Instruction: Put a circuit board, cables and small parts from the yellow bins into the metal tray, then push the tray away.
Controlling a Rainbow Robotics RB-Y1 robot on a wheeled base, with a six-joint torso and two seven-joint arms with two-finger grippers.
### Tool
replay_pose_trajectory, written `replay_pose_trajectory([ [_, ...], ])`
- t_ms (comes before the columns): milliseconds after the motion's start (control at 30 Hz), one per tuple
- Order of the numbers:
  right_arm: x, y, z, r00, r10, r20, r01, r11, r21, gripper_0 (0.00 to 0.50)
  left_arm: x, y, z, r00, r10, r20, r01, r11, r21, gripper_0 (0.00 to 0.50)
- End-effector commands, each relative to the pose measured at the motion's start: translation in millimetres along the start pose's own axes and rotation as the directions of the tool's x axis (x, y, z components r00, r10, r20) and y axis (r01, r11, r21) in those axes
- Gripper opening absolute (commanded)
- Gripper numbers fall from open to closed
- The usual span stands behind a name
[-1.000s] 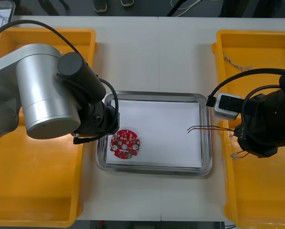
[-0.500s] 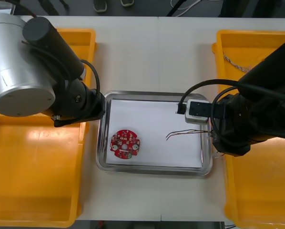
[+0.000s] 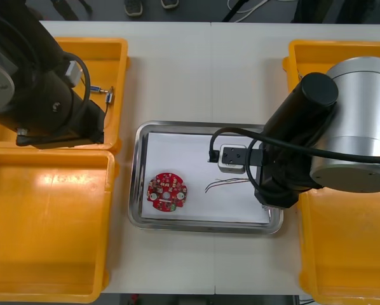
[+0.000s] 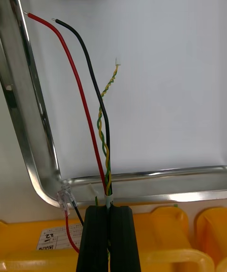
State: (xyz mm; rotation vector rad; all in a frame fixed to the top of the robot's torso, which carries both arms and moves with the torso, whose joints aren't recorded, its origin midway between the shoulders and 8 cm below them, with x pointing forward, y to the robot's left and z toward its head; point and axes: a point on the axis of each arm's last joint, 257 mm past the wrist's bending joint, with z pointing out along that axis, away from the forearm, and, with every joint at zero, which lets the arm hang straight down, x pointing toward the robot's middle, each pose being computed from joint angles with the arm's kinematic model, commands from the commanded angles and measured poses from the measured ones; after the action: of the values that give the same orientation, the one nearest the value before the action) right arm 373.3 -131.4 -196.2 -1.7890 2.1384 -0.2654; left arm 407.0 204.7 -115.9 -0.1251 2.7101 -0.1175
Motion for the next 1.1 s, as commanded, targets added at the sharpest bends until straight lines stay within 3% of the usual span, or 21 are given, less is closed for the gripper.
replay_pose_trajectory([
  [33, -19, -2, 14, 0.999, -0.02, 0.027, 0.019, 1.0, 0.022, 0.0, -31, 20, -28, 0.995, 0.088, 0.048, -0.087, 0.996, -0.024, 0.5],
  [433, -22, 1, 50, 0.999, -0.039, 0.035, 0.037, 0.999, 0.032, 0.0, -71, 55, -38, 0.992, 0.098, 0.078, -0.095, 0.995, -0.039, 0.5],
  [567, -25, 2, 63, 0.998, -0.045, 0.042, 0.043, 0.998, 0.039, 0.0, -88, 63, -37, 0.993, 0.048, 0.105, -0.044, 0.998, -0.035, 0.5],
  [833, -27, 3, 78, 0.998, -0.055, 0.027, 0.054, 0.997, 0.051, 0.0, -110, 74, -34, 0.992, -0.054, 0.117, 0.056, 0.998, -0.016, 0.5],
  [1100, -31, 3, 89, 0.995, -0.085, 0.044, 0.08, 0.992, 0.092, 0.0, -136, 74, -23, 0.976, -0.178, 0.128, 0.18, 0.984, 0.0, 0.5],
])
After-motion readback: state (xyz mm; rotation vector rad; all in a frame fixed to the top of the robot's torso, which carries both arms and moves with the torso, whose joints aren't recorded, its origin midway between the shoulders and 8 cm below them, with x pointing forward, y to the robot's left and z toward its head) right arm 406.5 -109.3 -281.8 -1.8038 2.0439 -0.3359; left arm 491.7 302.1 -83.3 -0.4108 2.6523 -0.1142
